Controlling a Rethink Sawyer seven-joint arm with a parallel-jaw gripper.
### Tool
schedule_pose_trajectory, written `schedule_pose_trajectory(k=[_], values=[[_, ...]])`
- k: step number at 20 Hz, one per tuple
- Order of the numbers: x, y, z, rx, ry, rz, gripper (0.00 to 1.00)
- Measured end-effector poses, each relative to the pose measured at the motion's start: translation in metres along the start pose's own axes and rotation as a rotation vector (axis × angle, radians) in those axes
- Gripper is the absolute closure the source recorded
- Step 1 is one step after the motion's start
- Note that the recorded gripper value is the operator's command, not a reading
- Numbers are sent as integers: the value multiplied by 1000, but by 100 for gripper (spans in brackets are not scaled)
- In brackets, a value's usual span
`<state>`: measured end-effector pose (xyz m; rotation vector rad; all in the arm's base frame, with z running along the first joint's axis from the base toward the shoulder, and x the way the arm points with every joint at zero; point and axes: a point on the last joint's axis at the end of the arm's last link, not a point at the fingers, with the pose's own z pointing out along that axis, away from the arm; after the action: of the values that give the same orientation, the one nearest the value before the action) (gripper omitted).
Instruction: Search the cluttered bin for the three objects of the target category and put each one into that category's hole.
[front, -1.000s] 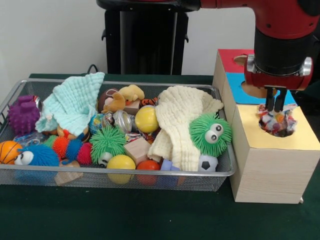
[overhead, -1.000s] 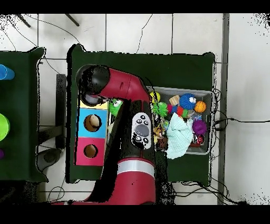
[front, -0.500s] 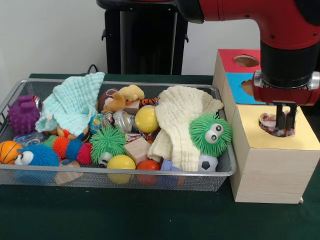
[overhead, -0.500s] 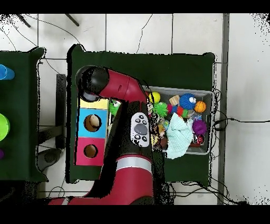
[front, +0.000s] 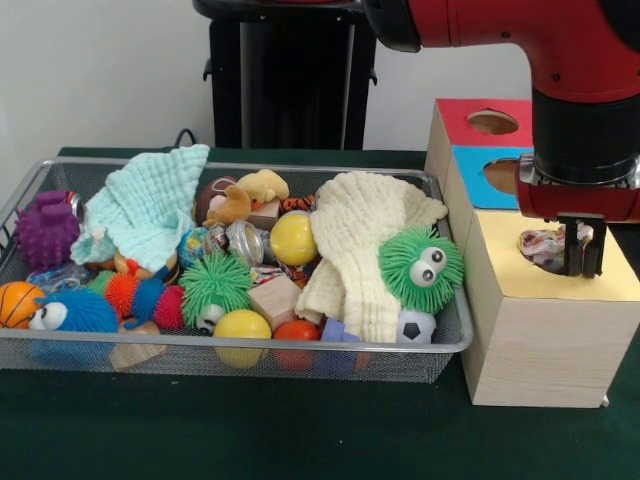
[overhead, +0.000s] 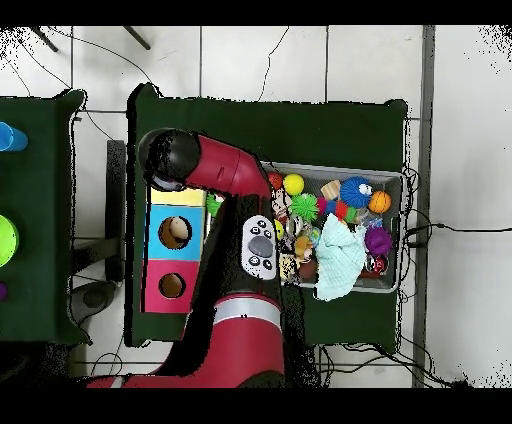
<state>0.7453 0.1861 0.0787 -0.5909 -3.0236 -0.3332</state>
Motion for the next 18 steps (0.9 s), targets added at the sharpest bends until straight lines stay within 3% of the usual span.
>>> schedule_pose_trajectory(k=[6,14,18], values=[[2,4,2,22,39,-17,100],[17,3,7,58,168,-29,100],[17,0,8,67,183,-28,100]])
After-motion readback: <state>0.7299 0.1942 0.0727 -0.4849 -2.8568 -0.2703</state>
